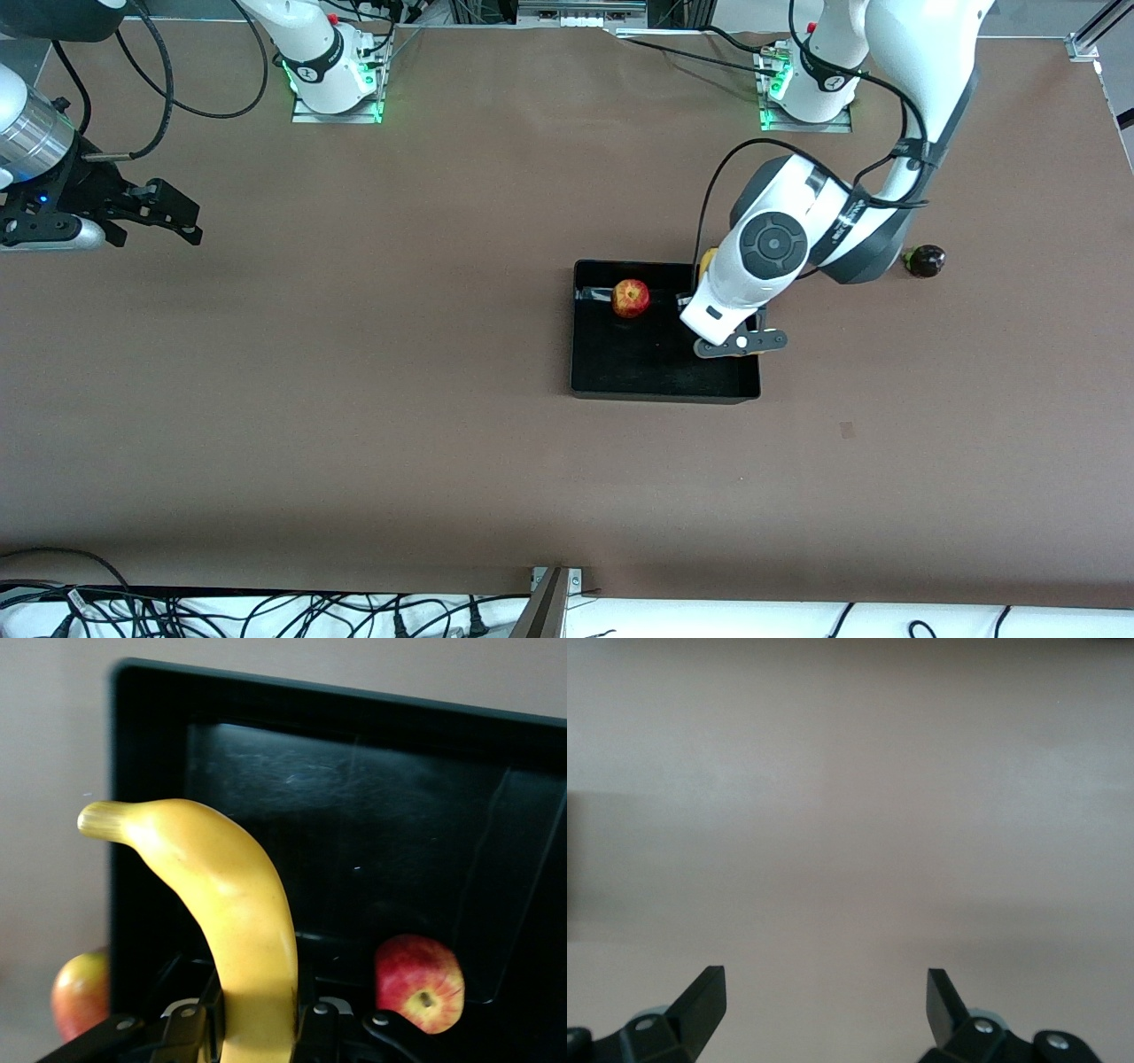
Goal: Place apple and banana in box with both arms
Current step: 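Carry the banana over the box with the left gripper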
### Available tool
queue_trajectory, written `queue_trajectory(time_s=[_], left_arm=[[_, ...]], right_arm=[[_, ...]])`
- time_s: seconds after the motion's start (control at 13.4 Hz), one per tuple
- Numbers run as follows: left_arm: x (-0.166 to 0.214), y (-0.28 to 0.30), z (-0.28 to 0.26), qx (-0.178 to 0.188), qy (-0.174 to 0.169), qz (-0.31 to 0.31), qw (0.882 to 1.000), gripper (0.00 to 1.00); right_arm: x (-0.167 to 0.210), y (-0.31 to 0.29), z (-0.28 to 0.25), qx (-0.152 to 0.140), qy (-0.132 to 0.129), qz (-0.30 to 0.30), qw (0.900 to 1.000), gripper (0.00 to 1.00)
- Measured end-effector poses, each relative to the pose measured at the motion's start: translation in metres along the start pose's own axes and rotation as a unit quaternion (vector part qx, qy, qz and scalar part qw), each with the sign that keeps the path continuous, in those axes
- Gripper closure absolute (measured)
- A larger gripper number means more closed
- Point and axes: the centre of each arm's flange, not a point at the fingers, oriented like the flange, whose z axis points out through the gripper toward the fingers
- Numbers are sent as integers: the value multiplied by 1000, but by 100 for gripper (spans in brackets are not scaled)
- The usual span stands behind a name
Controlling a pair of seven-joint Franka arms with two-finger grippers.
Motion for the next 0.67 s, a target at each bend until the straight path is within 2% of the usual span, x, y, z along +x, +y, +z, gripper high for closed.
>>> queue_trajectory(time_s=[0.37, 0.67], left_arm=[[13, 15, 83, 3, 17, 7, 1000, 67], [14, 17, 111, 11, 24, 6, 1000, 66]], right_arm=[[0, 0, 0, 0, 1, 0, 1000, 0], [0, 0, 0, 0, 1, 0, 1000, 0]])
